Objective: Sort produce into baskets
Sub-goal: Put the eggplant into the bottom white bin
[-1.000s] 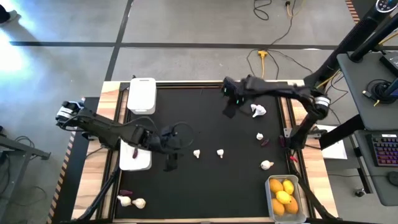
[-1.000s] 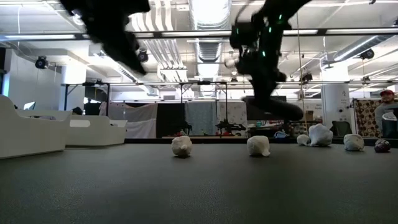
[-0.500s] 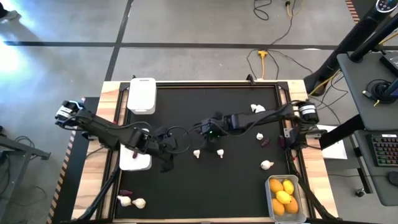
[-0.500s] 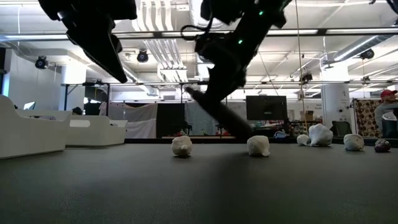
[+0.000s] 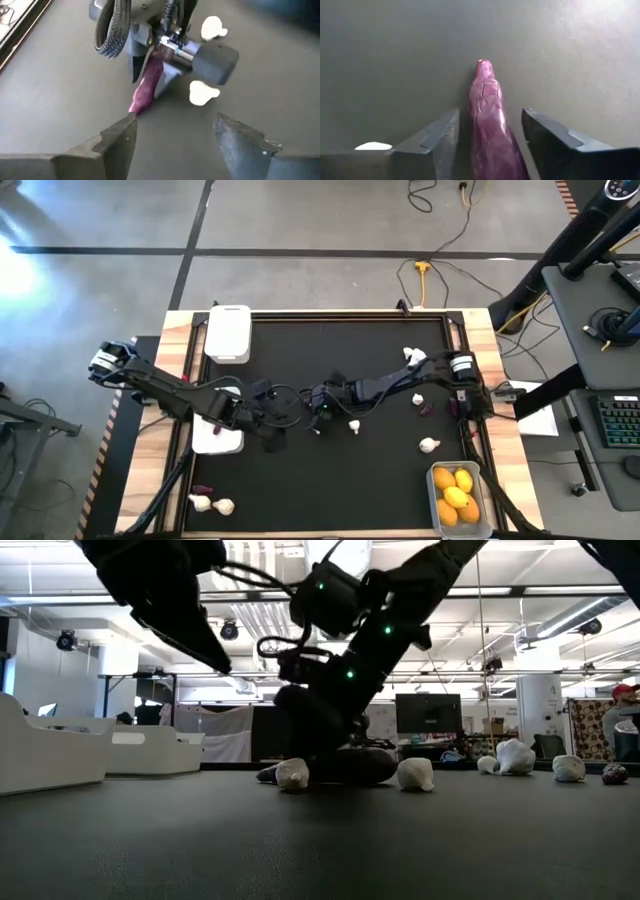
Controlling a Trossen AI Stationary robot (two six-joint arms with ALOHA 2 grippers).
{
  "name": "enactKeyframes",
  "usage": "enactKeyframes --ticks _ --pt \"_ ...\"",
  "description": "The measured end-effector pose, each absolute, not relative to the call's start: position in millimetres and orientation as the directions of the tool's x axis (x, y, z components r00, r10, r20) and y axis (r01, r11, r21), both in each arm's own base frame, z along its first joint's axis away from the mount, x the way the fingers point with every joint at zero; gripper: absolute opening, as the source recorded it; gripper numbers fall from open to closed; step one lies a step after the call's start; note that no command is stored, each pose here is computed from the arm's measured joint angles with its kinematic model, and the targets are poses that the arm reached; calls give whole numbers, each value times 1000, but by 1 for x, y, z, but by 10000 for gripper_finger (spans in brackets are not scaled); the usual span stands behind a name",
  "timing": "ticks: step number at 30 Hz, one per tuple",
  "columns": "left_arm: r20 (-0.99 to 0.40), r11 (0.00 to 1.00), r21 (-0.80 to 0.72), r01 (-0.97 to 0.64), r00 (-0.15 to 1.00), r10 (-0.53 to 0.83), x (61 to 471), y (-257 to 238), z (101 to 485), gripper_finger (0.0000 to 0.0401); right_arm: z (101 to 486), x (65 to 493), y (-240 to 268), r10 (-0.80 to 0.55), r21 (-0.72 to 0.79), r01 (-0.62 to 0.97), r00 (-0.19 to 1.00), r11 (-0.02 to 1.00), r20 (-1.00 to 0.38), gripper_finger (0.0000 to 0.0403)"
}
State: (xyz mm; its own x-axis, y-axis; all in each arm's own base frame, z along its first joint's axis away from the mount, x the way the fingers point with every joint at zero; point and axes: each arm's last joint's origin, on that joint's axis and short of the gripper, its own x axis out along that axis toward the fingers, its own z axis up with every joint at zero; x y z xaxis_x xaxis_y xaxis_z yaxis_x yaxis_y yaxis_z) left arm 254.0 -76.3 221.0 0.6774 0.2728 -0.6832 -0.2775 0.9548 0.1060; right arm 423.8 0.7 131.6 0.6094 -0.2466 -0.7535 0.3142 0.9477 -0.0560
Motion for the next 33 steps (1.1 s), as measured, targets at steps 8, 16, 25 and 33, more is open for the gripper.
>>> enactKeyframes --ticks 8,16,25,33 --pt "-592 969 82 -235 770 237 270 -69 215 293 211 394 27 -203 -50 240 671 969 -713 308" --pt "-587 986 79 -144 793 162 301 -16 196 300 250 323 64 -195 -71 202 703 977 -684 355" --pt "-568 997 81 16 823 33 334 29 144 300 229 267 67 -150 30 216 767 976 -623 357" --pt "-593 997 47 63 805 -22 343 35 109 284 212 262 65 -141 29 194 801 981 -582 357"
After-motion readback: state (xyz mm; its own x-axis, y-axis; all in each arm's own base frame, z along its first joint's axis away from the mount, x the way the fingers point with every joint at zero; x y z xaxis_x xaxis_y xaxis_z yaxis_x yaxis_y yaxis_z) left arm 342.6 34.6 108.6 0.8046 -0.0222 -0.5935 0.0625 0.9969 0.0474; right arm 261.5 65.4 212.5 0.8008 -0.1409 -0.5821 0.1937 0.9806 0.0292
